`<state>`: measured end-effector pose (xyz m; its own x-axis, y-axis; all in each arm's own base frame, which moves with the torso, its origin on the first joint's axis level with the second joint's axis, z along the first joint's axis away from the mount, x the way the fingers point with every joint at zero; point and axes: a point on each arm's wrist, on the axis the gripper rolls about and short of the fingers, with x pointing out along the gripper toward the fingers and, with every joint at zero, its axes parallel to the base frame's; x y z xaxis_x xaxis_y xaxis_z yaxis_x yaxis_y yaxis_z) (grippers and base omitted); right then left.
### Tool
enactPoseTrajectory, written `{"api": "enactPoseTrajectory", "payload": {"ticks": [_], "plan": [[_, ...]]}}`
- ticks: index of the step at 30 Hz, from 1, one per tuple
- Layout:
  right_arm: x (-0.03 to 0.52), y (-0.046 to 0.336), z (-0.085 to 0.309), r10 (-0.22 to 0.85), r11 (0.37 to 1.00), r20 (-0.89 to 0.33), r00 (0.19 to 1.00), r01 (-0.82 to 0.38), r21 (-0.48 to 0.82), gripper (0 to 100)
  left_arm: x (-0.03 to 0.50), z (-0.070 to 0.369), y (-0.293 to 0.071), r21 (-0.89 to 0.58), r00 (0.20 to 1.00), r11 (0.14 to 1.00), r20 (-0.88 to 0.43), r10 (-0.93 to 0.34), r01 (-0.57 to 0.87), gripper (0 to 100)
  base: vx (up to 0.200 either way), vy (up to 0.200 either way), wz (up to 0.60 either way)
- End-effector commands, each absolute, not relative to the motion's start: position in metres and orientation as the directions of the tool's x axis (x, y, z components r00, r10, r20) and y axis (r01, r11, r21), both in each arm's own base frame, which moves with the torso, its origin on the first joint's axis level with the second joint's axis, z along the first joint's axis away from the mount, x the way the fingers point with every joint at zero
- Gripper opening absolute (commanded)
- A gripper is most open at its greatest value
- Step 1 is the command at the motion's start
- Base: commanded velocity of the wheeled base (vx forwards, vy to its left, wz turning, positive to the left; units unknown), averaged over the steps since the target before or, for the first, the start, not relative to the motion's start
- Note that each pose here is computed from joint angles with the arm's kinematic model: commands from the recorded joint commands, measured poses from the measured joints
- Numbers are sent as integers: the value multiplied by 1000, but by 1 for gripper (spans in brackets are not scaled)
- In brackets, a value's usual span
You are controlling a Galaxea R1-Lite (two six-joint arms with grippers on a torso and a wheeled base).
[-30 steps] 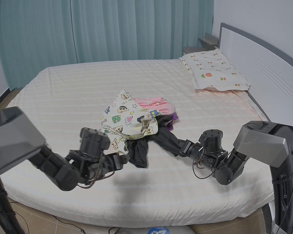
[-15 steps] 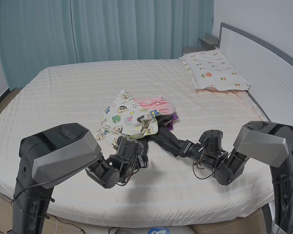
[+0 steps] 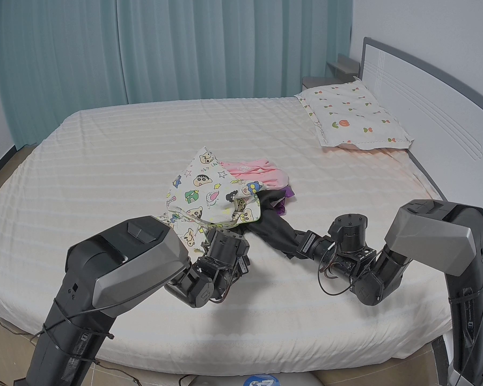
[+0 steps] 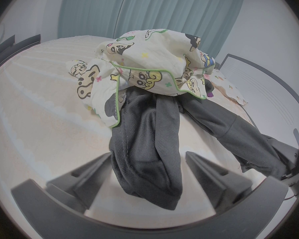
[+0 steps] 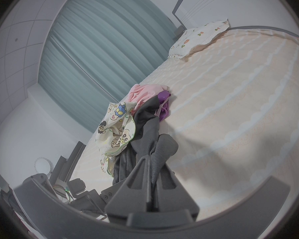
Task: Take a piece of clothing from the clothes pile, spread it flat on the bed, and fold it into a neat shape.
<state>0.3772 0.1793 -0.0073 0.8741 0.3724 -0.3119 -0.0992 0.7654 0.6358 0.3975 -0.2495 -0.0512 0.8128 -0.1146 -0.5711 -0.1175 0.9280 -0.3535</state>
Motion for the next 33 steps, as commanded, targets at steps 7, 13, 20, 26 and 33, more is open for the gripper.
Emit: {"api": "enactPoseTrajectory", "payload": {"ticks": [7, 13, 20, 26, 33], "plan": [[364, 177, 3, 395, 733, -204, 896, -173, 658, 0, 393, -12, -240, -478, 854, 851, -515, -72, -217, 0, 0, 0, 0], [345, 171, 46, 418, 692, -81, 905, -259, 674, 0, 363, 61, -220, -571, 888, 796, -449, -97, -202, 0, 0, 0, 0], [323, 161, 138, 426, 616, 160, 890, -415, 669, 0, 322, 164, -199, -704, 945, 708, -265, -194, -52, 0, 0, 0, 0], [295, 148, 218, 450, 526, 392, 802, -593, 610, 0, 287, 228, -172, -768, 965, 637, -109, -238, 70, 0, 0, 0, 0], [286, 155, 178, 559, 518, 257, 788, -574, 634, 0, 278, 193, -157, -732, 951, 681, -225, -213, -20, 0, 0, 0, 0]]}}
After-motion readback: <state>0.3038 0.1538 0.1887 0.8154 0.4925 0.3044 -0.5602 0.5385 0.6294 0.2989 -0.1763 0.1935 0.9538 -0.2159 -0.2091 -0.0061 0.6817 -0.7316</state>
